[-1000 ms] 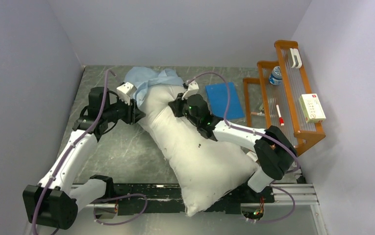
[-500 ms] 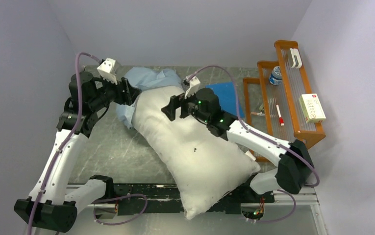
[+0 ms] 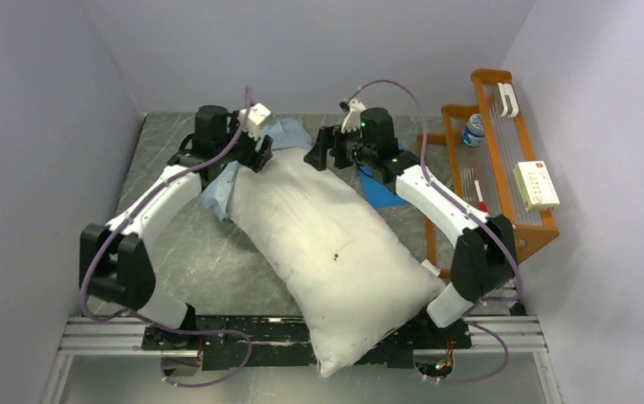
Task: Put the pillow into the pillowcase
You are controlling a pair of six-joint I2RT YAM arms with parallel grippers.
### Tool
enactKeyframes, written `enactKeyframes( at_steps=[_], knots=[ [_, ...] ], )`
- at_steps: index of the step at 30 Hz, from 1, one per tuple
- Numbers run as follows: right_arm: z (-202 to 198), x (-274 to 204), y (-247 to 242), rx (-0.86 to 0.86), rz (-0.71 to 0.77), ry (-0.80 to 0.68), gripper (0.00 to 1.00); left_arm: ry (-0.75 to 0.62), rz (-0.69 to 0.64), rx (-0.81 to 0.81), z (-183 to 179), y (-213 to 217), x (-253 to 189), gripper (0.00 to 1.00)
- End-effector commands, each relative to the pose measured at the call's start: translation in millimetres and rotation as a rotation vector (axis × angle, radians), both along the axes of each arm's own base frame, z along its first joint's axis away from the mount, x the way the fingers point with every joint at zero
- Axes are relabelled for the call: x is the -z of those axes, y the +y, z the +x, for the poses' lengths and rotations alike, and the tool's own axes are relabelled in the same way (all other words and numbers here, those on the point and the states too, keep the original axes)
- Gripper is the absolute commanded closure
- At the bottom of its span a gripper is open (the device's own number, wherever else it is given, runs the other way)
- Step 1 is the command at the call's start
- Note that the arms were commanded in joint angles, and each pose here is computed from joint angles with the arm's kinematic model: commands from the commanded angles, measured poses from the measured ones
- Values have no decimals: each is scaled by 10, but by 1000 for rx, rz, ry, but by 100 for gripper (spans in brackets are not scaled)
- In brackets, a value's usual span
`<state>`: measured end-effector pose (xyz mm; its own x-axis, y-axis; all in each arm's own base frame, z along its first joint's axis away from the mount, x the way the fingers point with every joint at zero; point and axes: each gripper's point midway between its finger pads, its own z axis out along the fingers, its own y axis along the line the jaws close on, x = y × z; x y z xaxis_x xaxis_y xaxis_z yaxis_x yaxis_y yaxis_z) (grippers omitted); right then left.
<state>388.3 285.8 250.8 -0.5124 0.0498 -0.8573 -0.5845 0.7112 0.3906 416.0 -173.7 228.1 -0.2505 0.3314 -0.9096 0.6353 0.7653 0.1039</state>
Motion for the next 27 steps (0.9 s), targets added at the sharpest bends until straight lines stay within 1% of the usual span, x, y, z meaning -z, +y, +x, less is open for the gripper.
enactKeyframes(
  at_steps=[1,4,7,10,12,17,20,22,27],
  knots=[
    [-187,370,86,-138,-57,136,4,-172,159,59,372,-172,-219,26],
    [-194,490,54,-133,-83,149,4,-197,200,47,551,-176,-142,26],
    [-213,579,12,-126,-99,152,4,-216,236,84,615,-214,-44,26],
    [-251,659,-4,-127,-104,167,5,-220,262,194,551,-325,86,26],
    [-251,676,-10,-125,-107,167,4,-226,254,232,503,-371,136,26],
    [-256,666,-13,-122,-102,159,4,-268,213,265,465,-451,59,24],
    [-255,650,-18,-118,-99,151,4,-271,202,319,398,-515,26,24],
    [-247,627,-21,-111,-92,143,4,-281,214,351,375,-536,49,23],
    [-257,615,-9,-115,-83,149,4,-261,290,339,435,-450,248,24]
  ],
)
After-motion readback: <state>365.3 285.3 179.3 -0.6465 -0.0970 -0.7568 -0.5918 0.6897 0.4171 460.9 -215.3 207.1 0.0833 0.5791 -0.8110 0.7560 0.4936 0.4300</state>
